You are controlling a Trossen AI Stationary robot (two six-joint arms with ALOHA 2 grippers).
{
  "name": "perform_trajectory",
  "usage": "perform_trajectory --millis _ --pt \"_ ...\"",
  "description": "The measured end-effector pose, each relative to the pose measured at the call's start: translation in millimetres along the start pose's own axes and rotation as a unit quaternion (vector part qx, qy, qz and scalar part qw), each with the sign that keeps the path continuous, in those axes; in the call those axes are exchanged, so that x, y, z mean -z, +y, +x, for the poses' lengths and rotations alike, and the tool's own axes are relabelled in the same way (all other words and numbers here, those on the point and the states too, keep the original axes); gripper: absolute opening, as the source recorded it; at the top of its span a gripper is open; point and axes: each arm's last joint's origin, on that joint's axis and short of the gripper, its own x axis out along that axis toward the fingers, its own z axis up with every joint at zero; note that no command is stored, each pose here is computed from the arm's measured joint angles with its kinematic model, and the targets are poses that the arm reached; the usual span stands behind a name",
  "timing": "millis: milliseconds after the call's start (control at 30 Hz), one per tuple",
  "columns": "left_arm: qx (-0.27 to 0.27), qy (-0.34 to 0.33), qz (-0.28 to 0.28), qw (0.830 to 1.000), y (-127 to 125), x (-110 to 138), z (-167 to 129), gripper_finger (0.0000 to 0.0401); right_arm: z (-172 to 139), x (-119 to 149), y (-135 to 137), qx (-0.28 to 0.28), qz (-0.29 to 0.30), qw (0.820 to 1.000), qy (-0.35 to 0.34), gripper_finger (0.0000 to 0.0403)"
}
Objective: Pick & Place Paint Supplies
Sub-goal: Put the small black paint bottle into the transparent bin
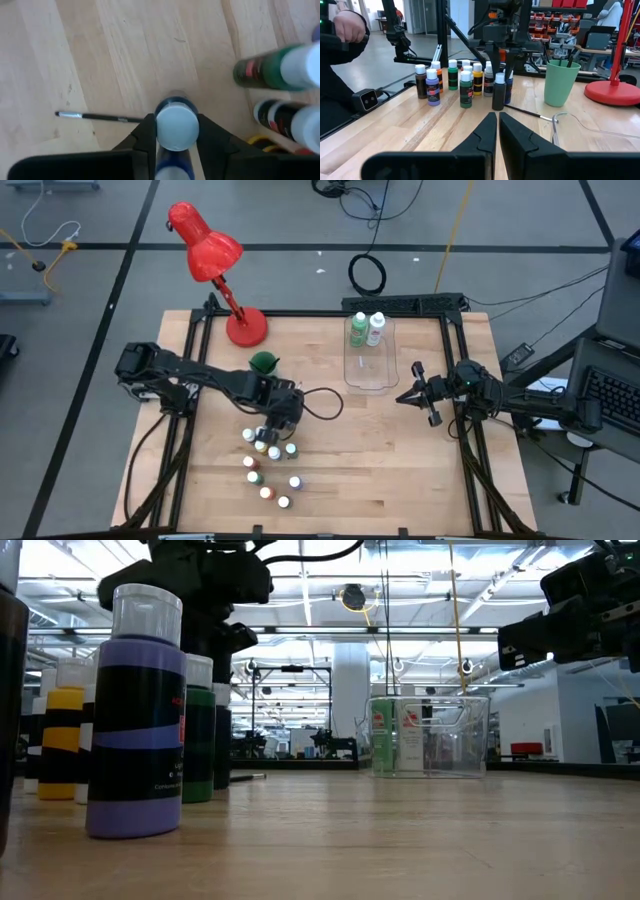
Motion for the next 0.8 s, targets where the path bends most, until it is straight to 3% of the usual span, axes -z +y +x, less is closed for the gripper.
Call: perform_trajectory --millis 133,300,533,633,800 --pt "-0.011 -0.016 -0.006 1.000 5.6 -8.5 -9.3 0.0093 0.0 0.0 0.0 0.000 -0.002 1.000 0.000 0.0016" --pt "-0.067 -0.045 -0.011 0.997 13.3 -35.7 -56.8 0.0093 0.0 0.5 0.0 0.000 -0.004 1.000 0.002 0.0016" --pt "-0.150 -0.213 -0.068 0.963 53.0 -82.0 -134.0 0.0095 0.3 1.3 -0.1 0.000 -0.005 1.000 0.006 0.0016" --pt "-0.169 -0.214 -0.085 0.958 78.9 -94.0 -131.4 0.0095 0.5 1.1 -0.2 0.000 -0.008 1.000 0.005 0.0016" --pt "-0.188 -0.178 -0.116 0.959 128.6 -112.3 -94.4 0.0095 0.7 1.9 -0.3 -0.001 -0.008 1.000 0.008 0.0016"
